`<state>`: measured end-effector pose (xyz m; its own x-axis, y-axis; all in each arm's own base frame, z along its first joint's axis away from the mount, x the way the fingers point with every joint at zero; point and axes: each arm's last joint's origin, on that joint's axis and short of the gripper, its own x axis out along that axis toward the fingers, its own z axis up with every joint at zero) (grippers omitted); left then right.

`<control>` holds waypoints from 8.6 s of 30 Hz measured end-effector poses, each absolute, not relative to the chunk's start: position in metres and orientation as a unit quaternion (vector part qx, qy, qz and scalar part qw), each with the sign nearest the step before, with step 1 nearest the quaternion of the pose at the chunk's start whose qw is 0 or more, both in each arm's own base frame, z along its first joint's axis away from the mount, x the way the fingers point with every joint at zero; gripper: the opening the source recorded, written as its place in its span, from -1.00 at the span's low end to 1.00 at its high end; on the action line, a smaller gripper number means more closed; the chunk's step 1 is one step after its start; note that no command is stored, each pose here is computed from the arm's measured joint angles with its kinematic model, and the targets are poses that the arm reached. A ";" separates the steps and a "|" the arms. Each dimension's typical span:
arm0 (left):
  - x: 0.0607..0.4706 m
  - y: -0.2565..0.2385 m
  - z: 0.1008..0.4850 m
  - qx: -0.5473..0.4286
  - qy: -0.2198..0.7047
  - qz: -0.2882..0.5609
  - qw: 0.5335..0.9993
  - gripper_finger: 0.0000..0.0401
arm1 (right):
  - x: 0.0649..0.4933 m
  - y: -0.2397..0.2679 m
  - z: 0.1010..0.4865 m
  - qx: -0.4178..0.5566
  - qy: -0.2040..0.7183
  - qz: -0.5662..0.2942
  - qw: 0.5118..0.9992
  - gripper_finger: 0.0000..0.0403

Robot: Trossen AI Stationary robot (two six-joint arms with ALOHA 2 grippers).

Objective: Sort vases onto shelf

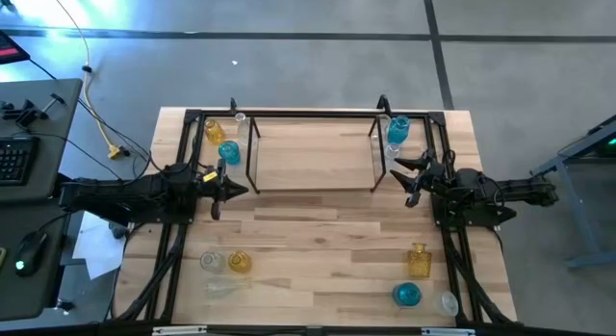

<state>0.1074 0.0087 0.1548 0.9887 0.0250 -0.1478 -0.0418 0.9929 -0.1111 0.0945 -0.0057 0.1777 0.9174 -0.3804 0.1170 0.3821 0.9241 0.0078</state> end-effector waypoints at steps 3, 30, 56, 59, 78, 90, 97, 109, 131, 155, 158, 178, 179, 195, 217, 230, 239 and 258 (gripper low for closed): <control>0.107 0.009 0.155 -0.057 0.073 0.017 0.996 -1.00 | 0.094 -0.006 0.178 -0.008 -0.058 -0.195 0.979 -0.16; 0.107 0.009 0.155 -0.057 0.073 0.017 0.996 -1.00 | 0.094 -0.006 0.178 -0.008 -0.058 -0.195 0.979 -0.16; 0.107 0.009 0.155 -0.017 0.074 0.014 0.997 -1.00 | 0.094 -0.006 0.178 -0.008 -0.059 -0.195 0.979 -0.16; 0.107 0.010 0.155 -0.016 0.074 0.034 0.997 -1.00 | 0.094 -0.006 0.178 -0.007 -0.059 -0.195 0.979 -0.16; 0.103 0.007 0.219 -0.206 -0.141 -0.034 0.968 -1.00 | 0.094 -0.006 0.178 -0.007 -0.059 -0.195 0.979 -0.16; 0.110 -0.005 0.318 -0.052 -0.142 -0.060 0.987 -1.00 | 0.094 -0.006 0.178 -0.008 -0.058 -0.195 0.979 -0.16; 0.137 -0.011 0.323 -0.009 -0.097 -0.071 0.993 -1.00 | 0.094 -0.006 0.178 -0.008 -0.058 -0.195 0.979 -0.16; 0.196 -0.015 0.307 0.058 -0.092 0.030 0.994 -1.00 | 0.094 -0.006 0.178 -0.008 -0.058 -0.195 0.979 -0.16; 0.218 -0.037 0.375 0.045 -0.101 0.036 0.993 -1.00 | 0.094 -0.006 0.178 -0.008 -0.058 -0.195 0.979 -0.16; 0.286 -0.008 0.378 0.216 0.063 0.076 0.971 -1.00 | 0.094 -0.006 0.178 -0.007 -0.059 -0.195 0.979 -0.16; 0.284 -0.015 0.366 0.198 0.120 0.051 0.971 -1.00 | 0.094 -0.006 0.178 -0.007 -0.059 -0.195 0.979 -0.16; 0.223 -0.093 0.344 -0.094 0.325 -0.096 0.936 -0.83 | 0.094 -0.006 0.178 -0.008 -0.058 -0.195 0.979 -0.16; 0.222 -0.095 0.342 -0.098 0.333 -0.096 0.933 -0.78 | 0.094 -0.006 0.178 -0.008 -0.057 -0.195 0.979 -0.16; 0.214 -0.115 0.311 -0.138 0.469 -0.068 0.870 -0.14 | 0.095 -0.005 0.172 -0.002 -0.031 -0.191 0.981 -0.16; 0.241 -0.137 0.269 -0.002 0.503 -0.029 0.864 -0.13 | 0.096 -0.005 0.172 0.010 -0.033 -0.186 0.982 -0.16; 0.224 -0.167 0.250 -0.057 0.577 -0.022 0.814 -0.01 | 0.096 -0.005 0.172 0.009 -0.033 -0.186 0.982 -0.16; 0.216 -0.168 0.250 -0.078 0.597 -0.001 0.799 0.37 | 0.096 -0.005 0.172 0.010 -0.032 -0.186 0.982 -0.16; 0.216 -0.167 0.240 -0.056 0.619 0.037 0.782 0.50 | 0.096 -0.005 0.172 0.009 -0.032 -0.178 0.984 -0.16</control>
<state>0.2160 -0.1668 0.2398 0.2307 -0.0113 -0.9730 -0.1279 0.9909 -0.0419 0.0958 -0.0047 0.1718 0.9347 -0.3504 0.0594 0.3492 0.9366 0.0291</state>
